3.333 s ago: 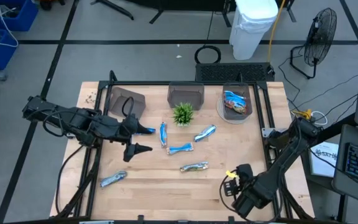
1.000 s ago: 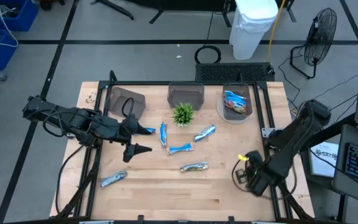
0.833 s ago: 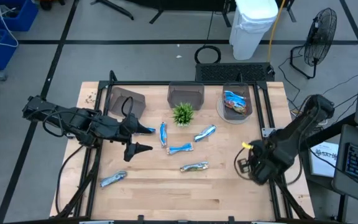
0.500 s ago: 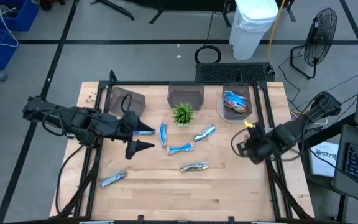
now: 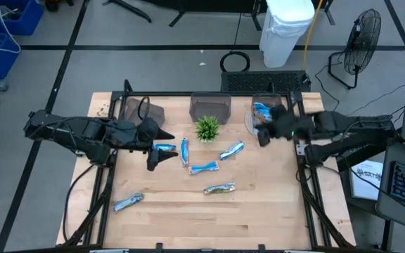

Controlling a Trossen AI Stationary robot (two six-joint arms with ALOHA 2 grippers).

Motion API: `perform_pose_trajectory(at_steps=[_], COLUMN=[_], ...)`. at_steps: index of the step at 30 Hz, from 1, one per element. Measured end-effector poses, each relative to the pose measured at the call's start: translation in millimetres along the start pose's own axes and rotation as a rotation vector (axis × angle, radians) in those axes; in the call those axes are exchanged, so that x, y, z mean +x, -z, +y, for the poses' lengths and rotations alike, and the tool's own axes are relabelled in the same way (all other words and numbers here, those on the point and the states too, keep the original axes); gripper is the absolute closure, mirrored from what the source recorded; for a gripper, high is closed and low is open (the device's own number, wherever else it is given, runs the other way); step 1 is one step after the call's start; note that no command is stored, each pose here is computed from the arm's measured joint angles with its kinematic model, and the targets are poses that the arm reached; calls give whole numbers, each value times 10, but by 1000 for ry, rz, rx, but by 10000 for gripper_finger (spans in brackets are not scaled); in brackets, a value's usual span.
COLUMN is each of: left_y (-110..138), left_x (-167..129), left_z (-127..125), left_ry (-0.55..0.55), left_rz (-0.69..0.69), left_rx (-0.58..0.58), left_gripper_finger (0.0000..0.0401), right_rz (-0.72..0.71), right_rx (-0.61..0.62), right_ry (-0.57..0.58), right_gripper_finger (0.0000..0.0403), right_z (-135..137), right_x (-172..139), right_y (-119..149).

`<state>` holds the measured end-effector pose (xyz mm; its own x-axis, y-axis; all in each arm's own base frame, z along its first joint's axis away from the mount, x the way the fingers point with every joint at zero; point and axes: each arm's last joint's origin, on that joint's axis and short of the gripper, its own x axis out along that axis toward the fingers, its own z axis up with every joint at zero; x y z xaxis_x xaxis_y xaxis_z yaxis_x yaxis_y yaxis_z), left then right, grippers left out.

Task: Pick and place Granola Bars by type
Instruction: Put the yellow granola bar into the left black bin

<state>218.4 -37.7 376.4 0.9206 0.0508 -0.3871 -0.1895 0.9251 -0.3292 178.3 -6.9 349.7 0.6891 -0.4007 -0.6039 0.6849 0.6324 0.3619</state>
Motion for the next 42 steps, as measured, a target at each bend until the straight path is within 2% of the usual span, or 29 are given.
perform_pose_trajectory(at_steps=[8,16,24,30,37,42], left_y=[-298,-524,-574,-574,-561,-572], left_x=[13,-25,-27,-26,20,120], left_z=[115,226,305,303,282,259], left_ry=[-3,3,56,72,102,145], left_rz=[-239,-421,-426,-421,-403,-401], left_rx=[59,64,10,13,5,2], left_gripper_finger=[52,52,52,52,52,52], right_rz=[-207,-292,-331,-390,-459,-466], right_rx=[-85,-178,-221,-241,-236,-229], right_ry=[-247,-450,-614,-678,-718,-704], right_gripper_finger=[402,402,402,402,402,402], right_z=[272,728,1091,1282,1367,1383], right_x=[76,287,498,563,610,671], right_y=[-672,-1044,-1186,-1195,-1213,-1207])
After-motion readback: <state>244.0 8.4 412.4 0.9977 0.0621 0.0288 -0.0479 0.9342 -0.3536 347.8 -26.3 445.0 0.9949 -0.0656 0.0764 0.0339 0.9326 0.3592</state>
